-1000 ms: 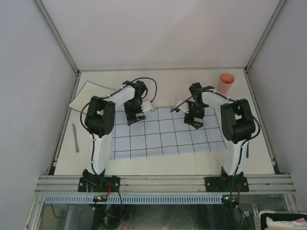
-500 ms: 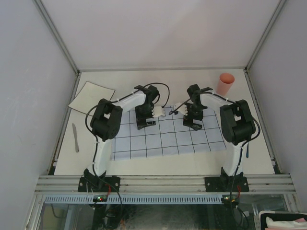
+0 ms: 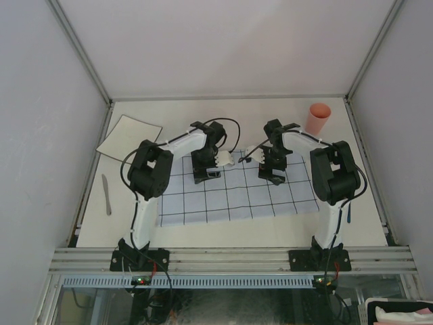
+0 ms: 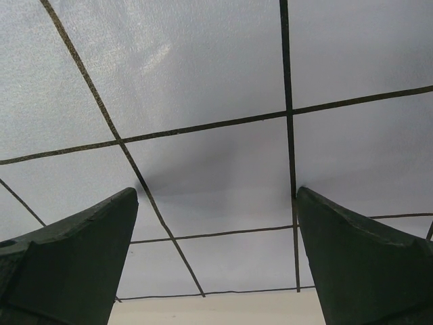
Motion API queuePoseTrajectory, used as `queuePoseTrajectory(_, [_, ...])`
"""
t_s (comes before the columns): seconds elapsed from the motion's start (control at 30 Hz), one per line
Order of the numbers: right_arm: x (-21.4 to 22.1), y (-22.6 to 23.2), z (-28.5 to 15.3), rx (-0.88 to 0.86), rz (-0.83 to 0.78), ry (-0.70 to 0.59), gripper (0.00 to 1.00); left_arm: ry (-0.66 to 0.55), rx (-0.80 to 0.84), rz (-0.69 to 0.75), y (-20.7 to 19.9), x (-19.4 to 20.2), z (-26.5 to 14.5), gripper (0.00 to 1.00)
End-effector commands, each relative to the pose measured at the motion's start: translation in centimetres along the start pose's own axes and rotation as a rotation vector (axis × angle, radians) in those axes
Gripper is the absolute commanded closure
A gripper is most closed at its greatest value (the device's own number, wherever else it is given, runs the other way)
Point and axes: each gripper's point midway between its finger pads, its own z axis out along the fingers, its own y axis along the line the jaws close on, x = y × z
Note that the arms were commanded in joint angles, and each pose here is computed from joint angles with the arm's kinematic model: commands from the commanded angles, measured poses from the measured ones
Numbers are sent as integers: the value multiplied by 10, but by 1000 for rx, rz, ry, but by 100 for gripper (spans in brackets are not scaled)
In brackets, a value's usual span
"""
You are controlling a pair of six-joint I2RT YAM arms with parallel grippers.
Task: Set the dinner table for one person
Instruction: Flatten out the napkin at the center of the board.
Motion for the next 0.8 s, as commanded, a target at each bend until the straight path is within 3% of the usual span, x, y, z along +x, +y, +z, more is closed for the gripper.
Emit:
queuePoseTrajectory(0.0, [2, 49, 0, -183, 32, 1, 0, -12, 67, -3, -11, -10, 17, 0])
queuePoseTrajectory(0.57, [3, 82, 6, -245, 22, 19, 0, -17, 48, 37, 5, -7, 9, 0])
queuePoseTrajectory(0.77, [-14, 73, -26, -137, 59, -90, 0, -89, 34, -2, -2, -8, -26, 0])
